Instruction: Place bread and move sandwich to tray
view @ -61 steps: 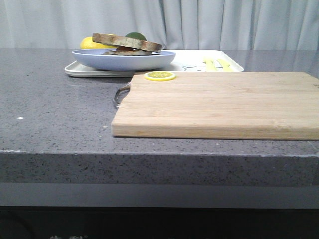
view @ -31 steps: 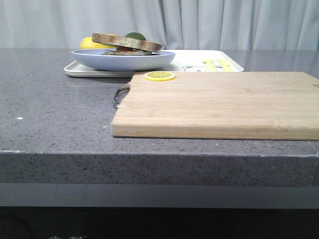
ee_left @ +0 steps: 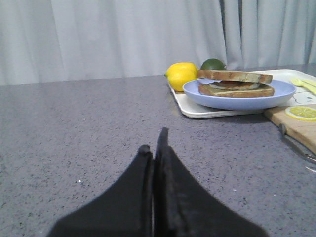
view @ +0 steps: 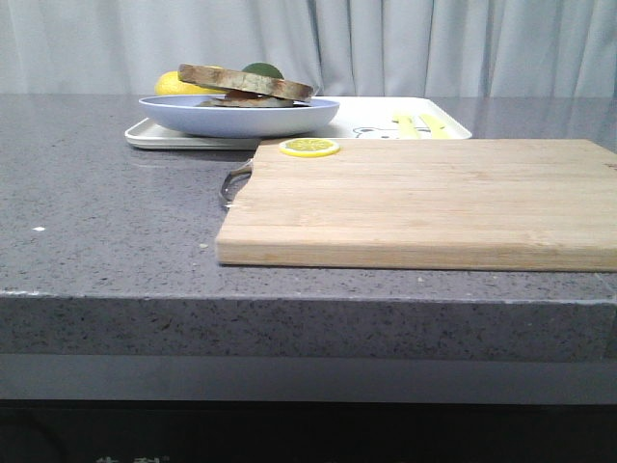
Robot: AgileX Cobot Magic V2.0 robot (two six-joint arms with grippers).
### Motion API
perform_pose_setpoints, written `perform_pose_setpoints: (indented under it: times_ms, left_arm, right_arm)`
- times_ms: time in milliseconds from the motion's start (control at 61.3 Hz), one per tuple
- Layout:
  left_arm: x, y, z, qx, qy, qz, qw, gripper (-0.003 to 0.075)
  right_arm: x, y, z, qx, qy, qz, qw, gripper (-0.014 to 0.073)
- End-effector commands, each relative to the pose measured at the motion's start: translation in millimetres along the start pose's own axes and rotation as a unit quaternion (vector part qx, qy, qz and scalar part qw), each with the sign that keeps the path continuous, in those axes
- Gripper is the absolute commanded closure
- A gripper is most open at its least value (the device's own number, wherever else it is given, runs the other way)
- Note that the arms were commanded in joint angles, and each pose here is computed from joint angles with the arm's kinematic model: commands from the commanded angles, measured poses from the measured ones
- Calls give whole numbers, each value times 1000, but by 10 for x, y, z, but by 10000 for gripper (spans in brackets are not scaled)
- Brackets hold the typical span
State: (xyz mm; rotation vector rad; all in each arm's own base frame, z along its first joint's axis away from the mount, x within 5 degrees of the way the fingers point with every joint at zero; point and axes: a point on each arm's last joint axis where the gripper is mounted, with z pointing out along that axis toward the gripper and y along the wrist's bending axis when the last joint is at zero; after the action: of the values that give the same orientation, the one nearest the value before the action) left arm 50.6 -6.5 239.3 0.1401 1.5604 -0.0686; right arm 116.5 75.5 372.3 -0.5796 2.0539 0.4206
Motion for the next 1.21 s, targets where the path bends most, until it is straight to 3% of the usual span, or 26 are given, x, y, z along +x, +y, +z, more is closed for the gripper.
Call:
perform_pose_setpoints:
  times_ms: [0, 212, 1191]
  left_arm:
    - [-30, 9, -29, -13, -69, -13, 997, 740]
    - [243, 12, 25, -24, -66, -47, 996, 740]
    - [254, 14, 26, -26, -59, -47, 997, 741]
  right_arm:
    - [-114, -6, -66, 6, -44, -6, 999, 663]
    - [-113, -6, -66, 6, -44, -6, 999, 663]
    - [-114, -6, -66, 6, -45, -6, 999, 663]
